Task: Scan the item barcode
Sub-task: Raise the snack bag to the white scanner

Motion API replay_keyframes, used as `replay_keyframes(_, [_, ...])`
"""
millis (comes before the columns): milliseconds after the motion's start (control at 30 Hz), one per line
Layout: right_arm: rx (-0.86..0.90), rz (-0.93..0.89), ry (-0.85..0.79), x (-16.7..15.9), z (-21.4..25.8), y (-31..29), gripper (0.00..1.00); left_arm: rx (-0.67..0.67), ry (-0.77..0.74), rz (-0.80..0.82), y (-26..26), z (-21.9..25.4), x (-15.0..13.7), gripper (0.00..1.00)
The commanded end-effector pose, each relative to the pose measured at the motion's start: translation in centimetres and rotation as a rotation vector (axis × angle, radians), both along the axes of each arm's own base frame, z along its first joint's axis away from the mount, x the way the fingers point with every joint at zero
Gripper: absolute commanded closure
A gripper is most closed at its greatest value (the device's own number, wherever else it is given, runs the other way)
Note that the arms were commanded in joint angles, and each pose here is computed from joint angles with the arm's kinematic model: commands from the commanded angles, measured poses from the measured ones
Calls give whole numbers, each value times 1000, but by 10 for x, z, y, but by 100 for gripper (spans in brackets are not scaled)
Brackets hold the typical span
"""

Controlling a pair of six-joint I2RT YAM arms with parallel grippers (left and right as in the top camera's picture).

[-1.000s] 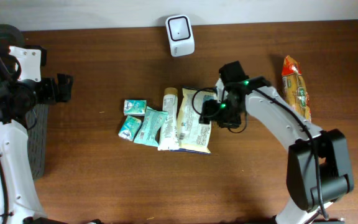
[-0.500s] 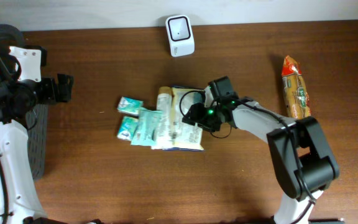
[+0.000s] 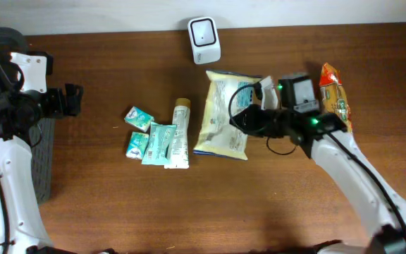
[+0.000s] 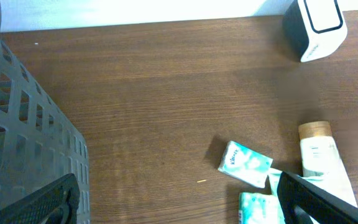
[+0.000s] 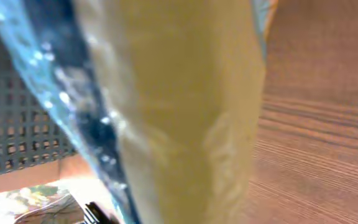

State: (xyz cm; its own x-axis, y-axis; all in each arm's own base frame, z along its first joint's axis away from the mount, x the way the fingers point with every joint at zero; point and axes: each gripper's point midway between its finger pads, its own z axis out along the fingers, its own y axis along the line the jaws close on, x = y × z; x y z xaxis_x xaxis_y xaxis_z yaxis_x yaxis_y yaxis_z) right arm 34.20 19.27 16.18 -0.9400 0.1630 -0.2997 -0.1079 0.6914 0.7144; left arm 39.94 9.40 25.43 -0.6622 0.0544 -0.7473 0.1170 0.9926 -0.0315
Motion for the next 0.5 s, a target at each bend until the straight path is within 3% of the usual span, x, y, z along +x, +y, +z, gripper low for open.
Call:
replay_keyframes(0, [49,22,-202,-15,70,-1,96,6,-9,-14,0,2,0,1])
replay_keyframes(233, [80,10,-251,-25,100,-3,96,6,-10,-14,-1,2,0,1])
replay_keyframes(467, [173,46,-572,-36,191,-7,96,6,-10,-14,0,2,0,1])
